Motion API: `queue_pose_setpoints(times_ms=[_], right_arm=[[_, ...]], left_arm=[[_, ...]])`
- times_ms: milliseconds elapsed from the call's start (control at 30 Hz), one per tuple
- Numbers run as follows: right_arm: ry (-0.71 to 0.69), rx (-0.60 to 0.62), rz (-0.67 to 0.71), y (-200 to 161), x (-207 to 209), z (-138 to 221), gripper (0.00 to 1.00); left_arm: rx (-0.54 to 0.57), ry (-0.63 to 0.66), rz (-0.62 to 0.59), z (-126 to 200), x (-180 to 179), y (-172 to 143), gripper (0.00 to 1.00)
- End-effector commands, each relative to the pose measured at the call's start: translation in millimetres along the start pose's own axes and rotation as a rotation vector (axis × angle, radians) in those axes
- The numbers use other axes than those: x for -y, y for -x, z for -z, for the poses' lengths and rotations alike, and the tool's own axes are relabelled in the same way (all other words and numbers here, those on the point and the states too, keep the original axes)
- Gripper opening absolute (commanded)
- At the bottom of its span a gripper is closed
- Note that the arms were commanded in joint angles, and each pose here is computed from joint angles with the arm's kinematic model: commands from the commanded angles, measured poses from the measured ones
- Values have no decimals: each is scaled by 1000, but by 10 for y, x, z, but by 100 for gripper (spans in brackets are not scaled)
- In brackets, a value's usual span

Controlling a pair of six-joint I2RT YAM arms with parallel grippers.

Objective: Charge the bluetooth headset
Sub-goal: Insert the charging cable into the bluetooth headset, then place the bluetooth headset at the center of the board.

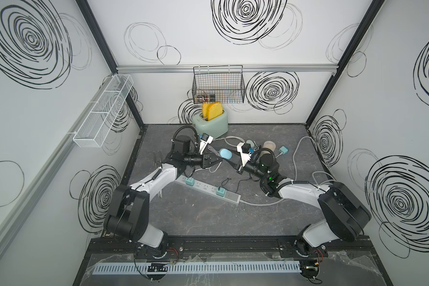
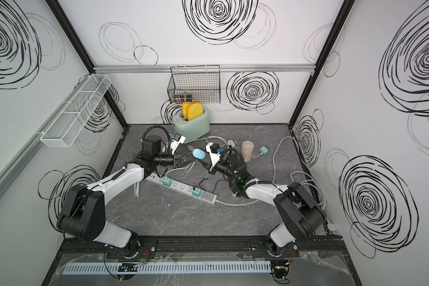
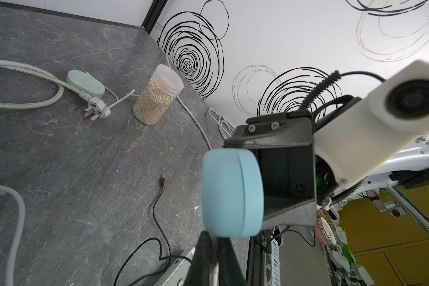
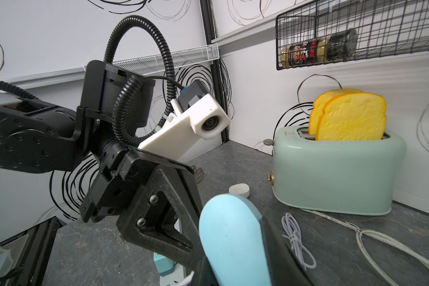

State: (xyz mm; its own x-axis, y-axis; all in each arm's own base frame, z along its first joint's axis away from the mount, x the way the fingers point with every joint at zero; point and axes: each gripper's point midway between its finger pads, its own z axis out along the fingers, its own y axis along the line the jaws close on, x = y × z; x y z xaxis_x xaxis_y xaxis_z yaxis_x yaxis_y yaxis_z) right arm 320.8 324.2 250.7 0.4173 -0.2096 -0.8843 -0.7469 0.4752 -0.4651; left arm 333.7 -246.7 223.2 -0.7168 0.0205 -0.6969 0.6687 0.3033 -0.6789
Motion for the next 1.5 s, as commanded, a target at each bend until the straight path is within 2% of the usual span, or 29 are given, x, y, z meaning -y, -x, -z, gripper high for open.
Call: queue_pose_setpoints(times_ms=[0, 500, 600, 767, 833, 867, 967, 1033, 1067, 1133, 1267, 1467], right_arm=[[285, 35, -74, 28, -693, 13, 13], [352, 13, -145, -9, -959, 84, 12], [263, -38, -161, -79, -789, -11, 11], [6, -199, -252, -236, -191, -272, 10], [-55, -214, -282, -249, -38, -303, 9], [-77, -216, -299, -256, 11, -315, 9], [-141, -225, -332, -286, 153, -335, 9], [-177, -247, -354, -354, 235, -347, 9], [-187, -270, -365, -424, 262, -353, 9], [-203, -311, -382, -560, 306, -345, 9], [-231, -359, -417, -826, 390, -300, 9], [-252, -425, -504, -1256, 563, -316, 9]], left_arm=[[214, 80, -209, 165, 29, 671, 0], [291, 109, -248, 133, 93, 806, 0], [288, 123, -236, 112, 46, 797, 0], [237, 188, -219, 80, -110, 749, 2], [230, 205, -212, 92, -141, 742, 24], [228, 209, -211, 100, -145, 737, 31], [234, 239, -243, 170, -131, 757, 49], [245, 267, -272, 257, -113, 790, 55], [258, 284, -284, 316, -99, 817, 64], [292, 326, -291, 469, -99, 874, 73], [355, 410, -332, 734, -33, 949, 76], [355, 464, -334, 827, -25, 889, 76]])
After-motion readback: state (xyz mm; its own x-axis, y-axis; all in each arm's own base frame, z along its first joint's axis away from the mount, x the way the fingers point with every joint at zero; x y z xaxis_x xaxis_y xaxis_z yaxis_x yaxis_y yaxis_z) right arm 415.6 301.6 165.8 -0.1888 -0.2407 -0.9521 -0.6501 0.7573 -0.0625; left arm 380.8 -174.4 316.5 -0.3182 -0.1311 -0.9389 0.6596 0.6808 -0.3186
